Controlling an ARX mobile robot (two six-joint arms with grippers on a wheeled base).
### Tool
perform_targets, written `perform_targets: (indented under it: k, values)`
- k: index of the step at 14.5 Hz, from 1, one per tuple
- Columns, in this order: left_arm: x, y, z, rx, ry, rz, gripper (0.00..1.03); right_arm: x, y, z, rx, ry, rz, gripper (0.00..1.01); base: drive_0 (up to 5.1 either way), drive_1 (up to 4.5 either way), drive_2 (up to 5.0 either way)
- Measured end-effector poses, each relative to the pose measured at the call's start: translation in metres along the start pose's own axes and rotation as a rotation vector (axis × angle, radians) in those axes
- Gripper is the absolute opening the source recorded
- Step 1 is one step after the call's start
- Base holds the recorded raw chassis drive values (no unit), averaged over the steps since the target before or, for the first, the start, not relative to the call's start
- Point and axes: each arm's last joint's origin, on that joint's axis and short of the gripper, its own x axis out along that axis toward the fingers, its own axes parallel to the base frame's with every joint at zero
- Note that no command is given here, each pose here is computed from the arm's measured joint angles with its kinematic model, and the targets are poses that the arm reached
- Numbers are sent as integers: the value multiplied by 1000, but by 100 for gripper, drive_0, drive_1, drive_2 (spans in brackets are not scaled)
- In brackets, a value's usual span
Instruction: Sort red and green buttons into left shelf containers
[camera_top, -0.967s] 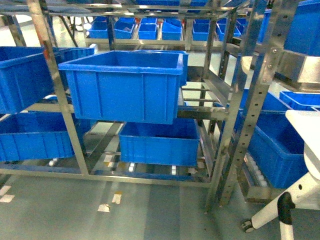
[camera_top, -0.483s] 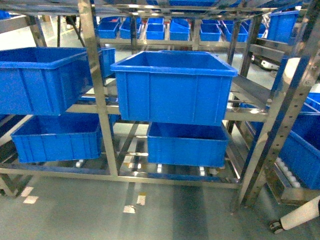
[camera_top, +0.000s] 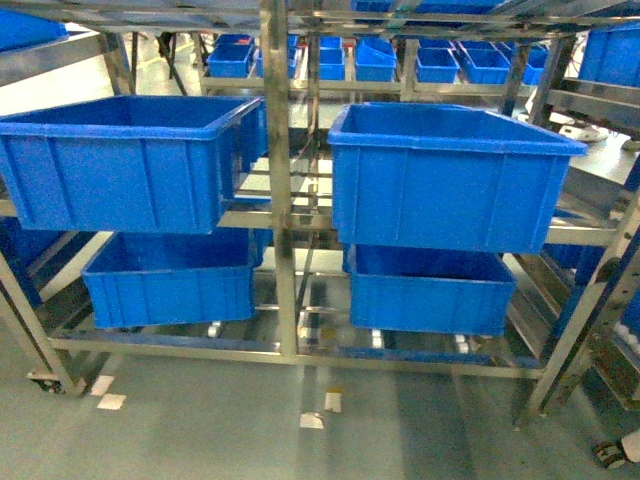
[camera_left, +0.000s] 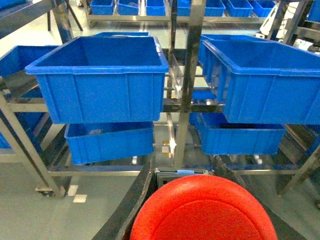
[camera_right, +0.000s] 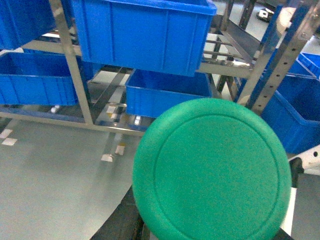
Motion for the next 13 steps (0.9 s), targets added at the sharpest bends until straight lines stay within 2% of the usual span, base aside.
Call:
perform_targets:
  k: [13]
  values:
    - [0,1,0,-1,-3,15,29,0,0,0,-1,-5,4,26,-491,247,247]
